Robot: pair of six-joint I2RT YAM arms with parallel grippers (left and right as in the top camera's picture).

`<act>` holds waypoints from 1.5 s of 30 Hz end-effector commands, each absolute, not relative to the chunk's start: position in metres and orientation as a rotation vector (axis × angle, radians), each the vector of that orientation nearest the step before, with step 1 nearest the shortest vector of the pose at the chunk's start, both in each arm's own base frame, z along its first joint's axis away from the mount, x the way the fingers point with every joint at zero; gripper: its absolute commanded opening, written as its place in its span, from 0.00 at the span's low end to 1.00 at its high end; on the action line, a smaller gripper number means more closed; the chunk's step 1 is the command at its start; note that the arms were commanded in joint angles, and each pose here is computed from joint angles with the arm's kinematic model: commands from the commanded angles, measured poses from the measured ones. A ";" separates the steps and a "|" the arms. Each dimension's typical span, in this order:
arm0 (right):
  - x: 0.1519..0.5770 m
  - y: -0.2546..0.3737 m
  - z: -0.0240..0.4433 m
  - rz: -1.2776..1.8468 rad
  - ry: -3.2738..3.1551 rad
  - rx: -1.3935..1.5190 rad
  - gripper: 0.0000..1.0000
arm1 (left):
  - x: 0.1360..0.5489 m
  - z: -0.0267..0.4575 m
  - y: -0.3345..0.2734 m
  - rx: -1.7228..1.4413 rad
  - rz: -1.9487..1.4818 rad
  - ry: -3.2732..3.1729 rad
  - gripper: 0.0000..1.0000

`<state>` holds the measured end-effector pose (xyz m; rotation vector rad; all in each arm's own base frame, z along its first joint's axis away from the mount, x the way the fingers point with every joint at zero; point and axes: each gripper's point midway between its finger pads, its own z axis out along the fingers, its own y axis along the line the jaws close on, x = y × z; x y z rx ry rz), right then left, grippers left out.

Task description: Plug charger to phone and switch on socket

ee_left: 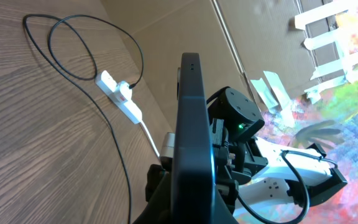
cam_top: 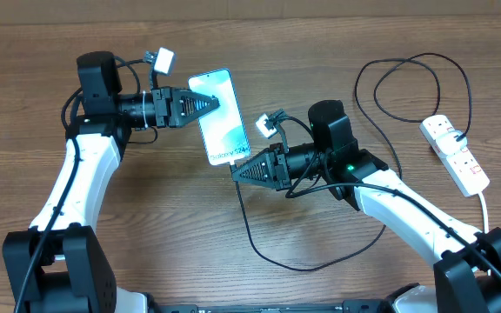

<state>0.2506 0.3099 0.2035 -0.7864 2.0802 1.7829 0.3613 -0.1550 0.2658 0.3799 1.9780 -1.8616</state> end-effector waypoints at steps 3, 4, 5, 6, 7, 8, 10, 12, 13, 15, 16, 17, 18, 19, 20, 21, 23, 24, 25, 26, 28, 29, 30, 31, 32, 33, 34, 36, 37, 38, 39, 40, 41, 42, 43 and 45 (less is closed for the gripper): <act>0.254 0.309 0.204 1.770 2.070 -0.784 0.04 | 0.357 0.273 -0.158 0.415 -1.875 1.962 0.04; 0.254 0.309 0.204 1.769 2.070 -0.784 0.04 | 0.357 0.273 -0.158 0.413 -1.875 1.962 0.04; 0.254 0.309 0.204 1.769 2.070 -0.784 0.04 | 0.358 0.273 -0.157 0.412 -1.875 1.962 0.04; 0.254 0.309 0.204 1.769 2.070 -0.784 0.04 | 0.358 0.273 -0.157 0.412 -1.874 1.962 0.04; 0.254 0.309 0.204 1.770 2.070 -0.785 0.04 | 0.358 0.273 -0.157 0.417 -1.870 1.959 0.04; 0.254 0.309 0.204 1.770 2.070 -0.785 0.04 | 0.358 0.273 -0.157 0.419 -1.868 1.957 0.04; 0.254 0.309 0.204 1.769 2.069 -0.785 0.04 | 0.358 0.273 -0.157 0.419 -1.868 1.957 0.04; 0.254 0.309 0.204 1.768 2.068 -0.786 0.04 | 0.358 0.273 -0.157 0.419 -1.869 1.957 0.04; 0.254 0.309 0.205 1.767 2.065 -0.789 0.04 | 0.358 0.273 -0.157 0.420 -1.870 1.957 0.04; 0.255 0.309 0.206 1.764 2.057 -0.791 0.04 | 0.357 0.274 -0.157 0.425 -1.877 1.954 0.04; 0.256 0.309 0.206 1.763 2.050 -0.794 0.04 | 0.356 0.274 -0.157 0.430 -1.882 1.951 0.04; 0.256 0.310 0.207 1.761 2.043 -0.797 0.04 | 0.355 0.275 -0.157 0.438 -1.880 1.946 0.04; 0.256 0.310 0.208 1.760 2.039 -0.799 0.04 | 0.355 0.275 -0.158 0.440 -1.882 1.944 0.04; 0.256 0.310 0.208 1.760 2.039 -0.799 0.04 | 0.355 0.275 -0.158 0.441 -1.883 1.943 0.04; 0.256 0.310 0.208 1.759 2.040 -0.798 0.04 | 0.354 0.275 -0.158 0.446 -1.884 1.940 0.04; 0.257 0.310 0.208 1.759 2.040 -0.798 0.04 | 0.354 0.275 -0.158 0.449 -1.884 1.938 0.04; 0.258 0.310 0.207 1.749 2.043 -0.791 0.04 | 0.352 0.277 -0.158 0.467 -1.895 1.927 0.04; 0.259 0.310 0.207 1.745 2.044 -0.788 0.04 | 0.351 0.277 -0.158 0.477 -1.899 1.920 0.04; 0.260 0.310 0.206 1.737 2.047 -0.782 0.04 | 0.350 0.278 -0.158 0.480 -1.903 1.918 0.04; 0.261 0.310 0.206 1.731 2.049 -0.777 0.04 | 0.350 0.278 -0.158 0.482 -1.906 1.917 0.04; 0.261 0.310 0.207 1.728 2.041 -0.780 0.04 | 0.350 0.278 -0.158 0.484 -1.908 1.916 0.04; 0.262 0.310 0.208 1.726 2.033 -0.784 0.04 | 0.350 0.278 -0.158 0.484 -1.908 1.916 0.04; 0.262 0.310 0.208 1.724 2.026 -0.787 0.04 | 0.349 0.278 -0.158 0.485 -1.909 1.916 0.04; 0.263 0.311 0.210 1.722 2.016 -0.792 0.04 | 0.349 0.278 -0.158 0.486 -1.910 1.916 0.04; 0.264 0.311 0.211 1.719 2.003 -0.797 0.04 | 0.349 0.278 -0.159 0.485 -1.911 1.917 0.04; 0.264 0.311 0.213 1.715 1.986 -0.805 0.04 | 0.349 0.278 -0.159 0.487 -1.911 1.916 0.04; 0.265 0.312 0.215 1.712 1.975 -0.810 0.04 | 0.349 0.278 -0.159 0.487 -1.912 1.917 0.04; 0.267 0.312 0.217 1.702 1.961 -0.812 0.04 | 0.349 0.278 -0.159 0.487 -1.912 1.917 0.04; 0.269 0.312 0.216 1.690 1.965 -0.801 0.04 | 0.349 0.278 -0.159 0.486 -1.913 1.917 0.04; 0.271 0.312 0.215 1.678 1.972 -0.787 0.04 | 0.349 0.278 -0.159 0.486 -1.913 1.918 0.04; 0.274 0.312 0.214 1.663 1.978 -0.774 0.04 | 0.349 0.278 -0.159 0.486 -1.913 1.918 0.04; 0.275 0.312 0.213 1.657 1.980 -0.769 0.04 | 0.349 0.278 -0.159 0.486 -1.913 1.918 0.04; 0.276 0.312 0.213 1.653 1.981 -0.766 0.04 | 0.349 0.278 -0.159 0.486 -1.913 1.918 0.04; 0.277 0.312 0.213 1.646 1.982 -0.761 0.04 | 0.349 0.278 -0.159 0.486 -1.913 1.918 0.04; 0.277 0.312 0.213 1.643 1.983 -0.758 0.04 | 0.349 0.278 -0.159 0.486 -1.913 1.918 0.04; 0.281 0.311 0.211 1.623 1.995 -0.738 0.04 | 0.348 0.278 -0.160 0.488 -1.914 1.918 0.04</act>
